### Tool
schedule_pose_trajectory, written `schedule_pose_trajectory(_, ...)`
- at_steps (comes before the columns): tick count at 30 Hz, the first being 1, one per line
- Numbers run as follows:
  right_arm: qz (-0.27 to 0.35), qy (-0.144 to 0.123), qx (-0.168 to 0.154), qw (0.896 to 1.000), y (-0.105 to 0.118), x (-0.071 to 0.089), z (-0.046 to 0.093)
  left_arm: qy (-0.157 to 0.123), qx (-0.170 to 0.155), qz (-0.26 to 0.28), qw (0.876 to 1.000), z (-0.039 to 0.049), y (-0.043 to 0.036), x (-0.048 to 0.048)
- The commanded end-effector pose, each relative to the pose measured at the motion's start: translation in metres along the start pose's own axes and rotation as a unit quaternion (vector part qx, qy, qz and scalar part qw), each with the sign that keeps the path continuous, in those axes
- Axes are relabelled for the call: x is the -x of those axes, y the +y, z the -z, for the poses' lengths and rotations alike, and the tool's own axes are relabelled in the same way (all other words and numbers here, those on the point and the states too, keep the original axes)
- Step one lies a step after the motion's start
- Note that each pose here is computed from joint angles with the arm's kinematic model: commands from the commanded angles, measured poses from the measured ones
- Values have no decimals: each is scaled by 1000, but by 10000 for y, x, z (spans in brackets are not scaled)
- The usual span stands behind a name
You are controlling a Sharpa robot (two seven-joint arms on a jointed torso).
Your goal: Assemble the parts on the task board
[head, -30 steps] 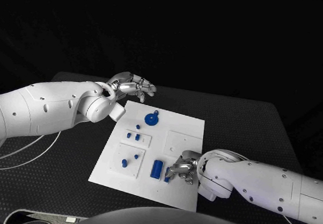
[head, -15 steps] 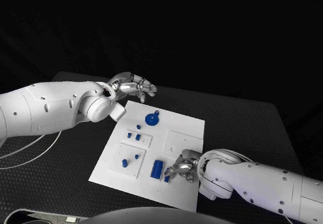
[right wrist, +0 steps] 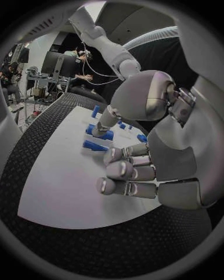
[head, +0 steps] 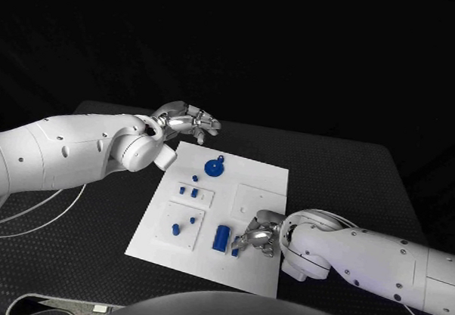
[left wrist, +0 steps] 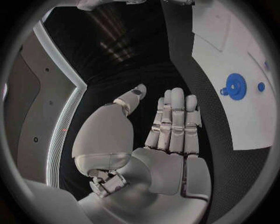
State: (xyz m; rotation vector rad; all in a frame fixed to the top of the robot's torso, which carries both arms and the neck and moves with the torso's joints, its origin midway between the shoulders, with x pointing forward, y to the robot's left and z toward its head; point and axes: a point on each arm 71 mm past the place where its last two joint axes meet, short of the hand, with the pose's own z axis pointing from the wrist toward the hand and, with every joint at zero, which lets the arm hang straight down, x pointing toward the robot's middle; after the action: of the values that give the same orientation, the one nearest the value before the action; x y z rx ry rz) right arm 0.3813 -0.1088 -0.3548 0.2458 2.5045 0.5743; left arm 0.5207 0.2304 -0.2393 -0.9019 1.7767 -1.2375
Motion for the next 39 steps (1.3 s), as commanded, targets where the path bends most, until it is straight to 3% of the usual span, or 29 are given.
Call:
schedule_pose_trajectory(1, 16, 13, 10, 1000, 14, -37, -8, 8, -4, 0, 1000, -5, -20, -19)
schedule_pose_trajectory(21, 60, -28, -12, 998, -96, -31, -110, 9, -4, -1, 1000, -4, -22, -19)
schedule_pose_trajectory(28, -12, -2, -7, 1000, -210, -22, -77, 8, -4, -1, 1000, -8, -21, -15)
schedule_pose_trajectory(30, -65, 31, -9, 997, -272, -28, -51, 6, -5, -2, 1000, -17, -22, -14)
schedule_pose_trajectory(34, -90, 48, -7, 995, -277, 91, -6, 4, -5, -3, 1000, -30, -20, -6)
schedule_pose_trajectory(39, -103, 27, 14, 994, -300, 363, 117, -3, -6, -2, 1000, -58, -15, 21)
